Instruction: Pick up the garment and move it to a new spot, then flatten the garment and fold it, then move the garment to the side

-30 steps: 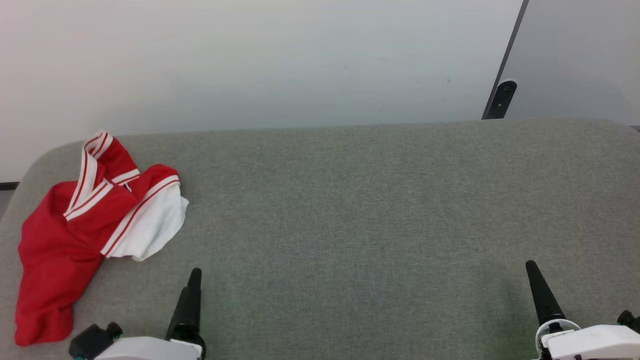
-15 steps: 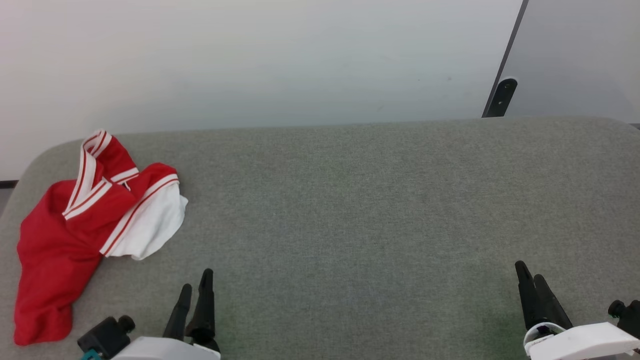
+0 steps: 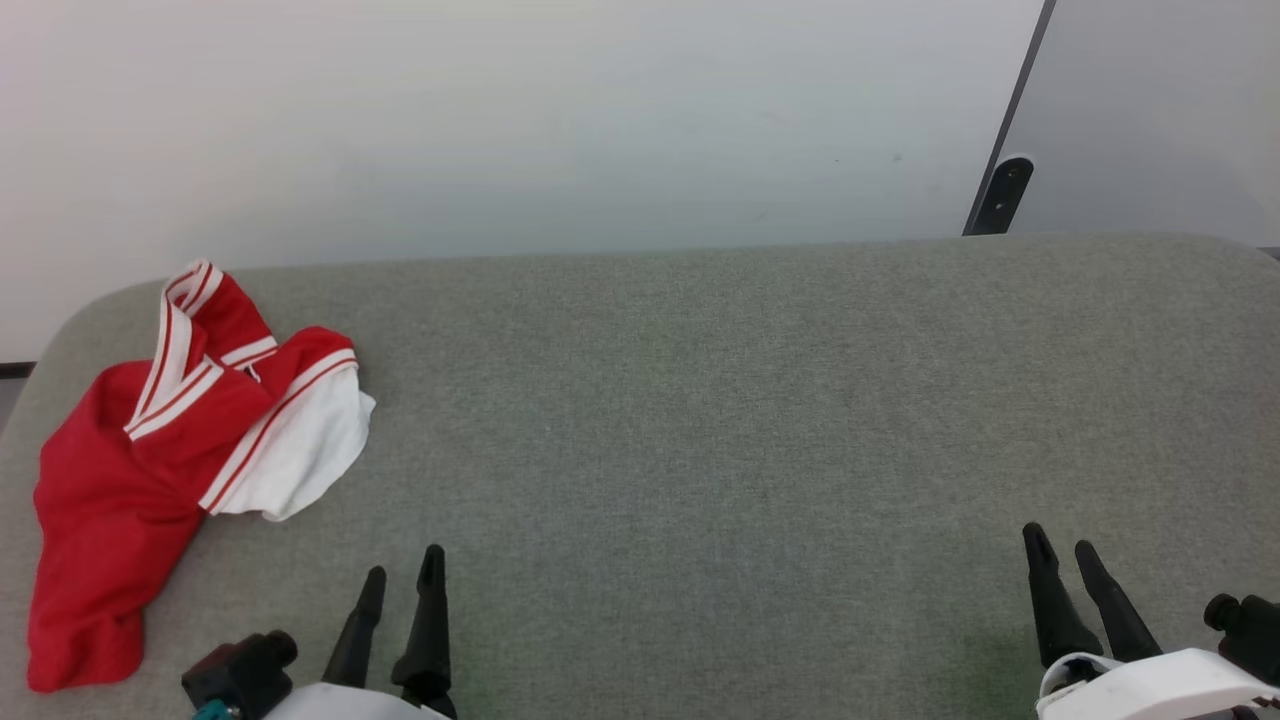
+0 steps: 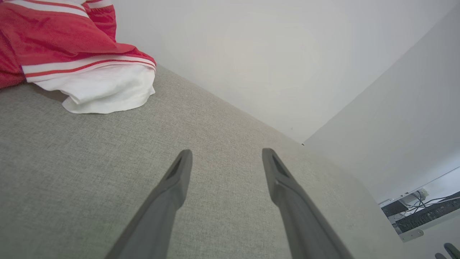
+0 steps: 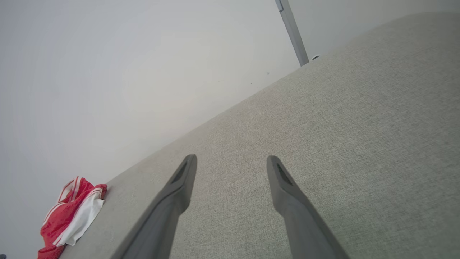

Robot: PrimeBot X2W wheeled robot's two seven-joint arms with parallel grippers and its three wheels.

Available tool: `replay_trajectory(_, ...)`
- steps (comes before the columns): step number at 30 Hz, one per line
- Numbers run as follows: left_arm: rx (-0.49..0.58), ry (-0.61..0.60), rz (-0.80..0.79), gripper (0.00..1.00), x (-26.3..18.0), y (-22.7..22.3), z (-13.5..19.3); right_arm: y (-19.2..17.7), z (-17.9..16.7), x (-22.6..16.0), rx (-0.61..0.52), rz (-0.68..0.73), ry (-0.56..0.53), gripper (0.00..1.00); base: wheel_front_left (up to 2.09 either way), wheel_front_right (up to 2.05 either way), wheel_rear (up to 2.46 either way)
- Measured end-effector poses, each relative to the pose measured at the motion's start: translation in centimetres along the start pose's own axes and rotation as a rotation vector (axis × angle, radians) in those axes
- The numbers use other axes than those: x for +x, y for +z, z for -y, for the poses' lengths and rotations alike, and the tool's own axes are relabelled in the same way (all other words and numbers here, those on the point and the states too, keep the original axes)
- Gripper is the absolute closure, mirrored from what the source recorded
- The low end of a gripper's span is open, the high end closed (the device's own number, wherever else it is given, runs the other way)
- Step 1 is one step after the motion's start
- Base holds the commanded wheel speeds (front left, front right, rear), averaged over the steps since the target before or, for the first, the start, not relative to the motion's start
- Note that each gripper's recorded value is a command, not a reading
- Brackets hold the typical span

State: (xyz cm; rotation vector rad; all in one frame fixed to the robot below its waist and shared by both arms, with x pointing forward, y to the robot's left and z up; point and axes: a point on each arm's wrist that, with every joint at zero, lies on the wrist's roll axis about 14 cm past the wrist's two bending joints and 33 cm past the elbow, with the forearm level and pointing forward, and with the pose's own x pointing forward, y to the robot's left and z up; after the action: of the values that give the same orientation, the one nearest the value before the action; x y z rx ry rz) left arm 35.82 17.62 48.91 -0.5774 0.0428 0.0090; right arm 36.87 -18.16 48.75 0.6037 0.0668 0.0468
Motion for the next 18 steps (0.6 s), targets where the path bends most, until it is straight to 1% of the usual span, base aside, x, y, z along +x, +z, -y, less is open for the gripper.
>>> replay_trajectory(7,0.081,-0.009,0.008,0.00,-0.37,0.03,0.22,-0.21,-0.36,-0.21,-0.103,-0.008,0.019,0.00,0.00,0.00,0.00)
replay_trajectory(18,0.198,-0.034,0.024,0.00,-0.80,0.05,0.79,0.30,-0.43,-0.43,-0.227,0.013,0.029,0.00,0.00,0.00,0.00)
